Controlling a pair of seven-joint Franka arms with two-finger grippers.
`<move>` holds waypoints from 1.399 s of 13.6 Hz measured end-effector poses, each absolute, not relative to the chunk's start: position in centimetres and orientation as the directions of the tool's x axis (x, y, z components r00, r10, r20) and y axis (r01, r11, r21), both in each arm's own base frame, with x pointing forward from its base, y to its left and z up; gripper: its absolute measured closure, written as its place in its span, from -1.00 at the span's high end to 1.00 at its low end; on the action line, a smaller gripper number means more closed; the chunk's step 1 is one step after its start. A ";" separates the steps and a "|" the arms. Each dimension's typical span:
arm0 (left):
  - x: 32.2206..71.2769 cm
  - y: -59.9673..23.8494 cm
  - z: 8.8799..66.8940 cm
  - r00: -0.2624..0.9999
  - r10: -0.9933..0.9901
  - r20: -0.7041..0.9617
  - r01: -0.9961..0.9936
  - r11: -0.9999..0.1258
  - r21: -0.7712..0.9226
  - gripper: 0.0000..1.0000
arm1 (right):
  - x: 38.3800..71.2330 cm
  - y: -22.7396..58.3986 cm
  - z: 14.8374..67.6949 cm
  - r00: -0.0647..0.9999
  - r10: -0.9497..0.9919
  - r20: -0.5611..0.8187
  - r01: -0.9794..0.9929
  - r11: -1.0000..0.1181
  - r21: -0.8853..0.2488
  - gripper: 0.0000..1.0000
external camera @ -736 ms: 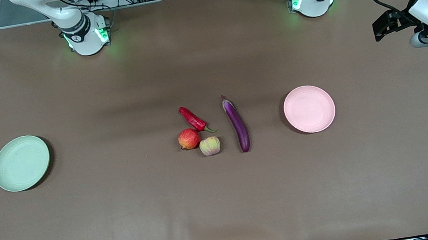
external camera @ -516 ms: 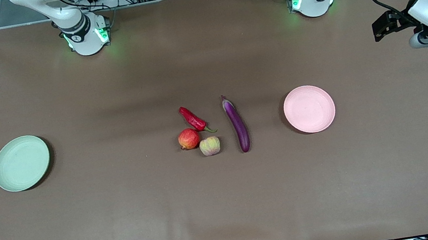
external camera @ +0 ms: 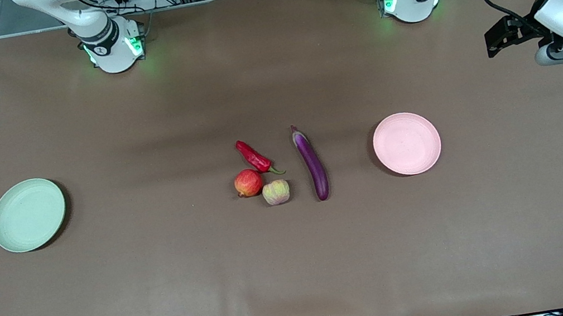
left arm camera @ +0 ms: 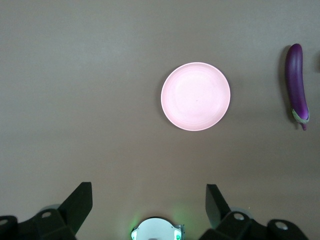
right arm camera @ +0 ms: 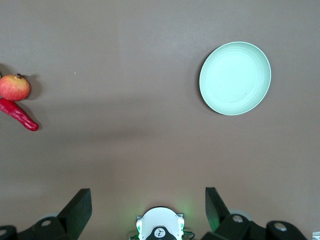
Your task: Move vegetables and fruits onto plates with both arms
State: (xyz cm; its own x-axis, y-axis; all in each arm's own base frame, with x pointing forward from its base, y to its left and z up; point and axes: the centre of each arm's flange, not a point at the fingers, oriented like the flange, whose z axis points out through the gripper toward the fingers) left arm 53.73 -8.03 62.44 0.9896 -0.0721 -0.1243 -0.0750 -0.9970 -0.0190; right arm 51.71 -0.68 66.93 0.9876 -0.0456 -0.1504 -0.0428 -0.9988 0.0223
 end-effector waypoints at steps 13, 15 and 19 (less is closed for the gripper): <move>55.7 -8.2 59.4 0.983 -0.069 -0.169 -0.070 -0.998 0.000 1.00 | 51.6 -0.7 66.8 0.986 -0.045 -0.158 -0.043 -0.999 0.020 1.00; 57.1 -8.3 57.6 0.985 -0.049 -0.164 -0.049 -0.999 0.001 1.00 | 51.6 -0.7 66.8 0.986 -0.045 -0.159 -0.043 -0.999 0.020 1.00; 62.2 -10.8 52.9 0.980 0.186 -0.071 0.191 -0.978 0.079 1.00 | 51.6 -0.7 66.8 0.985 -0.045 -0.166 -0.042 -0.999 0.020 1.00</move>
